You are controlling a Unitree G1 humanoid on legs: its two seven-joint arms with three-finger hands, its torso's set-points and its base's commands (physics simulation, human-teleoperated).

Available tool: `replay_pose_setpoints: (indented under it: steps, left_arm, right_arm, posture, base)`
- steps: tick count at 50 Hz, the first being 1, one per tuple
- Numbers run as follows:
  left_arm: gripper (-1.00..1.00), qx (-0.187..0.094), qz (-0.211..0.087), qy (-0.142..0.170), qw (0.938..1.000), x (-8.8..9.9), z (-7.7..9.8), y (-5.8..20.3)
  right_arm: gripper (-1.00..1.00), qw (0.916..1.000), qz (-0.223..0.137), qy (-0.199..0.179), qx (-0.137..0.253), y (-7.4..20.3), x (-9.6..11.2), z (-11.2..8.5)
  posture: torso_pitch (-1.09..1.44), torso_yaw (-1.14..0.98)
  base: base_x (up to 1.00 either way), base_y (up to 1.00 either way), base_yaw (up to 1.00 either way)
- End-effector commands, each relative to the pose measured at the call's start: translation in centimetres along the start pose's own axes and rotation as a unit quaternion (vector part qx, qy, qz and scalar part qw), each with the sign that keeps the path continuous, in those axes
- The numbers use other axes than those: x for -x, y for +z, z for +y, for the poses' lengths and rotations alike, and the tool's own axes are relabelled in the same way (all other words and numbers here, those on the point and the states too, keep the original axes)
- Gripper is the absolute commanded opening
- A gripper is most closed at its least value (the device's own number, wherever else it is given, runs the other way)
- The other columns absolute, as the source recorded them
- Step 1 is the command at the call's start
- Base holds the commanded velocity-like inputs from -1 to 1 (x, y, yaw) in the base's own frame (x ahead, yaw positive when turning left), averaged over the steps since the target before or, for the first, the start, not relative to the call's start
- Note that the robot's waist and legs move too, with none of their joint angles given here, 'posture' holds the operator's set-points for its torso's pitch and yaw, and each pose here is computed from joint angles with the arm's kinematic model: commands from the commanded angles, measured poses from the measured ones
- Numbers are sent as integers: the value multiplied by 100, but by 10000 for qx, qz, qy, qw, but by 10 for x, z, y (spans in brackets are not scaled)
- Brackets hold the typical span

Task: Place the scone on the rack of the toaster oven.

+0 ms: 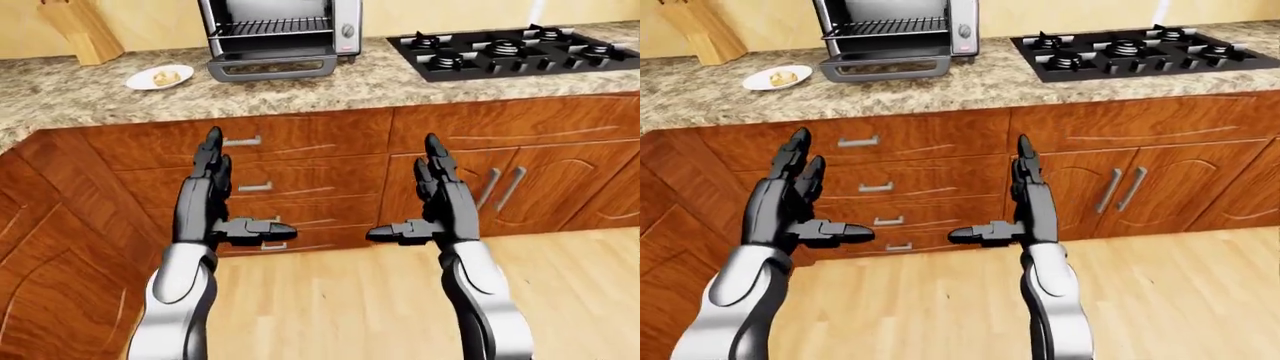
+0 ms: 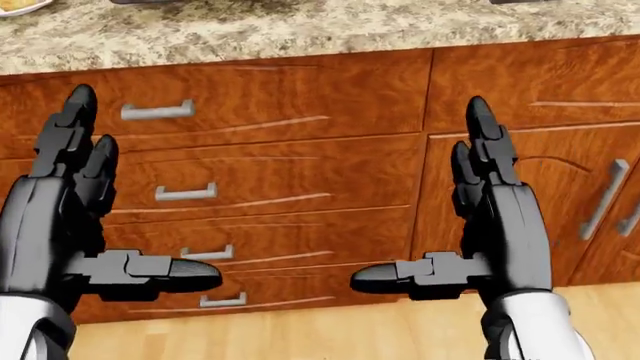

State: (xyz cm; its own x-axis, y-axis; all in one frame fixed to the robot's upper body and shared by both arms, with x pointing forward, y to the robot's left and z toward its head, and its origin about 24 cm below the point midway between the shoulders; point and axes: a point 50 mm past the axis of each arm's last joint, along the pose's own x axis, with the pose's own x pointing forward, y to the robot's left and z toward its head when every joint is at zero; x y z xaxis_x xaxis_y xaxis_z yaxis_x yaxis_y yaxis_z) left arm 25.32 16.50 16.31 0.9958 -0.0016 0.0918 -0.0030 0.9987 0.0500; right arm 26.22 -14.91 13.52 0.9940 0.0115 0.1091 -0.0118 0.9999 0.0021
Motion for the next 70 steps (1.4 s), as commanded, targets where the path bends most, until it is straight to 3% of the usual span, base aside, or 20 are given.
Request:
replay_pose_setpoints:
  steps: [1, 30, 36, 47, 70]
  left_arm:
    - [100, 9, -478, -92, 9988, 1, -4, 18]
    - [100, 245, -460, -186, 9985, 3, -5, 17]
    - [100, 213, -522, -195, 9982, 4, -6, 25]
    - [100, 0, -855, -207, 9961, 5, -5, 73]
    - [100, 20, -871, -294, 9958, 7, -7, 75]
  right_arm:
    - [100, 9984, -571, -18, 28, 21, 0, -3]
    - [100, 9979, -605, 159, -146, 27, 4, 2]
    - [100, 9968, -686, 259, -325, 28, 5, 2]
    - [100, 9950, -885, 131, -450, 47, 8, -2]
    - [100, 9926, -1071, 280, -496, 71, 13, 0]
  posture:
    - [0, 0]
    - [0, 0]
    - [0, 0]
    - [0, 0]
    - [0, 0]
  base:
    - [0, 58, 0]
    - [0, 46, 0]
    - [0, 12, 60]
    - [4, -1, 0]
    - [38, -1, 0]
